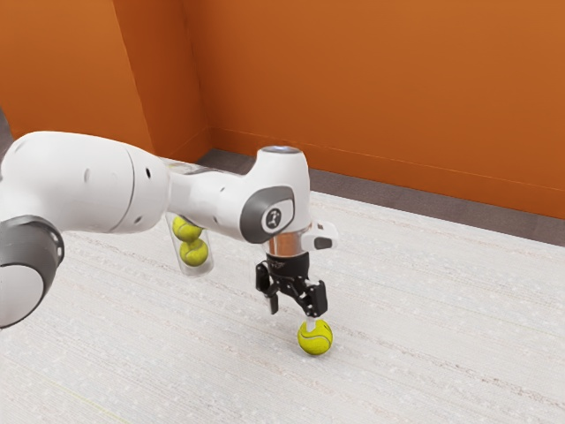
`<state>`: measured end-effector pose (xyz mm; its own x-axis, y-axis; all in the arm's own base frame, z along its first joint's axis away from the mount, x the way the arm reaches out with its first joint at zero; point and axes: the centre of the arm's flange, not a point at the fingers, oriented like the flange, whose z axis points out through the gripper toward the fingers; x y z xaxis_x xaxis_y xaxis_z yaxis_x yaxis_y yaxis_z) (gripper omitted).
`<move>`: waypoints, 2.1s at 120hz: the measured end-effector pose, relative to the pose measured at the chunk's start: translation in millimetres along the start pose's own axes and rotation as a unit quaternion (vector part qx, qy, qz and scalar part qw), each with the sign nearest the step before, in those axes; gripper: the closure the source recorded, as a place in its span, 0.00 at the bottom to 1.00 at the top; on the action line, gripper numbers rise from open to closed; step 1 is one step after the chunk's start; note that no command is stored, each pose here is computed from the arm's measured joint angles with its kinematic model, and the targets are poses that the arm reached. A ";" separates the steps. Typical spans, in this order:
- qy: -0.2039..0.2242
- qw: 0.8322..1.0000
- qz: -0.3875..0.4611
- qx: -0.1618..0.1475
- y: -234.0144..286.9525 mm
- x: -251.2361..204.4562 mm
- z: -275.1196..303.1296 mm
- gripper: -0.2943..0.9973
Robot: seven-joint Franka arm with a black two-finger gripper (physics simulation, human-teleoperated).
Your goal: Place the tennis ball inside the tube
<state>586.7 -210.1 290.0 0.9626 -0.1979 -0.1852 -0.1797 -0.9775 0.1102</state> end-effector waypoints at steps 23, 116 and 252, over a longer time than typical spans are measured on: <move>0.014 1.000 -0.003 -0.004 11.3 8.2 19.6 0.23; 0.038 0.999 -0.005 -0.006 24.3 17.6 43.6 0.41; 0.101 0.988 -0.117 0.026 -243.9 -94.1 -289.6 0.45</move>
<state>598.6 68.0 563.3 0.9989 0.0467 -0.0010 0.0467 -0.9983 0.0352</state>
